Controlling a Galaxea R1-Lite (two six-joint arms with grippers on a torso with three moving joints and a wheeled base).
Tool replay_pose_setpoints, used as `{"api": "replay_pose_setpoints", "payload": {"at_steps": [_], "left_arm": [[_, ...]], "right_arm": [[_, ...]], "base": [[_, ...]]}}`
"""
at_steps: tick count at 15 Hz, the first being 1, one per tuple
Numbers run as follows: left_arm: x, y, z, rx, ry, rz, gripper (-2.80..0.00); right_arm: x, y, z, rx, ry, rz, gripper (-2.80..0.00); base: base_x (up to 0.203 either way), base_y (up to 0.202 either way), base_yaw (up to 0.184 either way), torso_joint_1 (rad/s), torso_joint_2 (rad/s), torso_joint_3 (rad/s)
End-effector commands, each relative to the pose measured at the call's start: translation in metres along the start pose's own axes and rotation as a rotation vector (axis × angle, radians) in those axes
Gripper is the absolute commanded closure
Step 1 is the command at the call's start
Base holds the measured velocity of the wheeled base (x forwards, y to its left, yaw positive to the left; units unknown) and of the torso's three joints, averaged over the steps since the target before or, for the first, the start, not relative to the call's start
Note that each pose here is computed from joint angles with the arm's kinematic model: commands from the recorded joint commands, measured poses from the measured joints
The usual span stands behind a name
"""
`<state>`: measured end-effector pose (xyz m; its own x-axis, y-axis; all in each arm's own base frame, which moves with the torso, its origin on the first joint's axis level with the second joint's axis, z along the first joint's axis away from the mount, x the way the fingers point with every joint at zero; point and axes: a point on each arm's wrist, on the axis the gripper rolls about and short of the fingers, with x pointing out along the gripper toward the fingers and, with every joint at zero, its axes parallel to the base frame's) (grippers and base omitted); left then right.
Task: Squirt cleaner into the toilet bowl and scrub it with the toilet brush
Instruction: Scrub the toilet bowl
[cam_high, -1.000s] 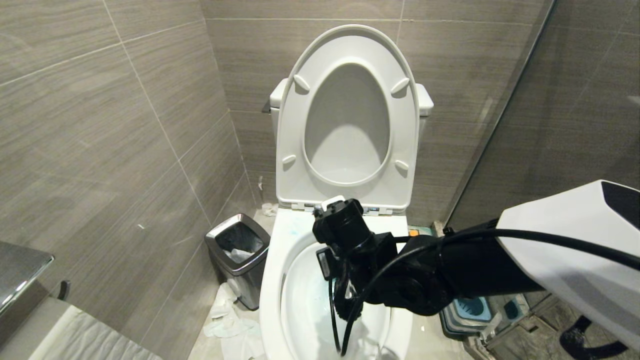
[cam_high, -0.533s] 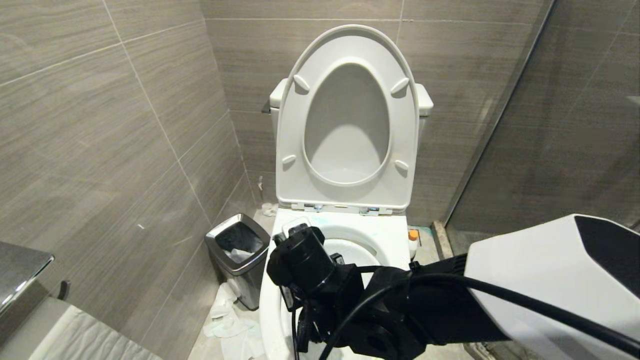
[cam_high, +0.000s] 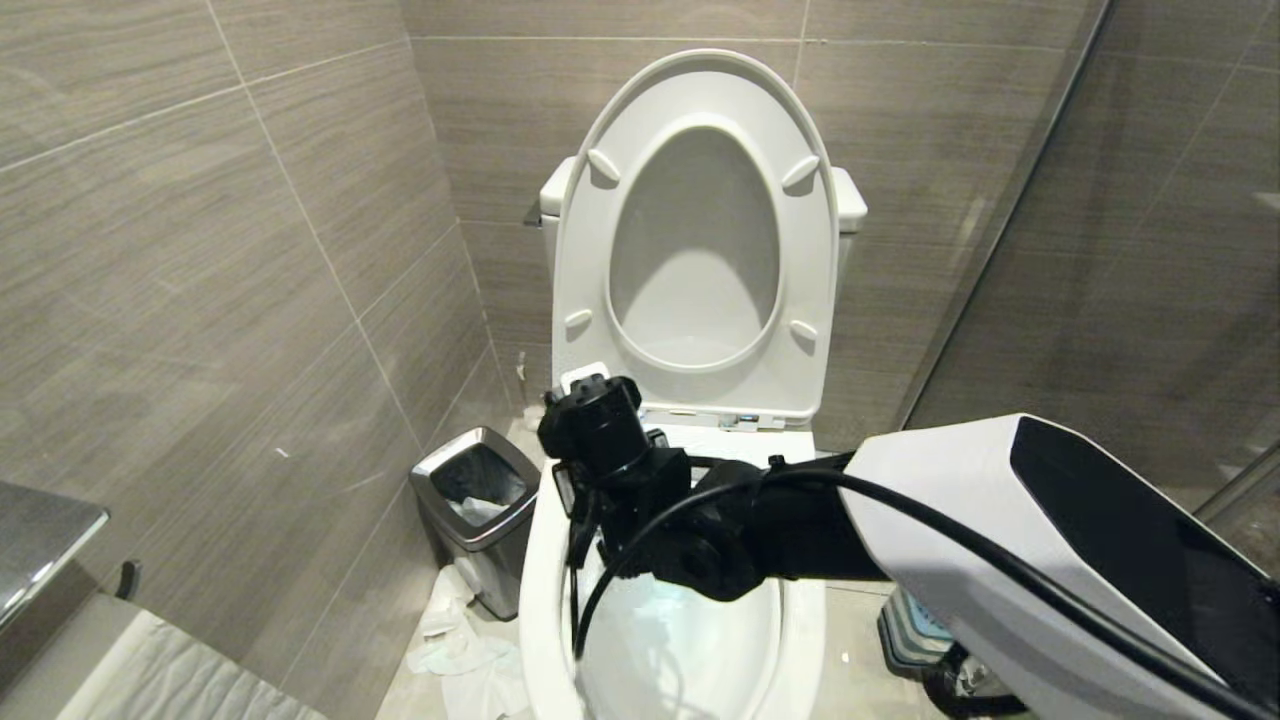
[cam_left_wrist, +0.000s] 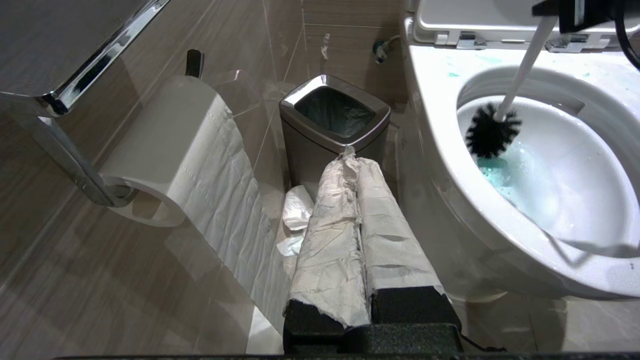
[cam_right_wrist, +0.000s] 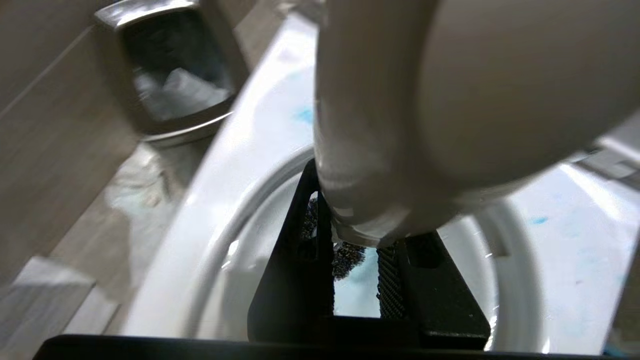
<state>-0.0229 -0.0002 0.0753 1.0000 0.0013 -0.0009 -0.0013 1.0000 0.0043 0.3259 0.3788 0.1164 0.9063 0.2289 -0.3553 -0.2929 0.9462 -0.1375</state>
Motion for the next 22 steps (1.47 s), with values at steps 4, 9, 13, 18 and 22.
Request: {"api": "replay_pose_setpoints", "payload": {"at_steps": [4, 9, 13, 18, 22], "left_arm": [[0.0, 0.0, 0.0, 0.0, 0.002, 0.0, 0.0], [0.0, 0.0, 0.0, 0.0, 0.001, 0.0, 0.0], [0.0, 0.0, 0.0, 0.0, 0.002, 0.0, 0.0], [0.0, 0.0, 0.0, 0.0, 0.002, 0.0, 0.0], [0.0, 0.0, 0.0, 0.0, 0.002, 0.0, 0.0]], "right_arm": [[0.027, -0.048, 0.007, 0.013, 0.015, -0.103, 0.0], [-0.016, -0.078, -0.005, 0.003, 0.113, -0.107, 0.0], [-0.054, -0.086, -0.022, 0.022, 0.174, -0.052, 0.0], [-0.083, -0.048, -0.036, 0.069, 0.189, 0.045, 0.0], [-0.087, -0.019, -0.044, 0.052, 0.19, 0.098, 0.0]], "base": [[0.0, 0.0, 0.0, 0.0, 0.0, 0.0], [0.0, 0.0, 0.0, 0.0, 0.0, 0.0], [0.0, 0.0, 0.0, 0.0, 0.0, 0.0], [0.0, 0.0, 0.0, 0.0, 0.0, 0.0], [0.0, 0.0, 0.0, 0.0, 0.0, 0.0]]}}
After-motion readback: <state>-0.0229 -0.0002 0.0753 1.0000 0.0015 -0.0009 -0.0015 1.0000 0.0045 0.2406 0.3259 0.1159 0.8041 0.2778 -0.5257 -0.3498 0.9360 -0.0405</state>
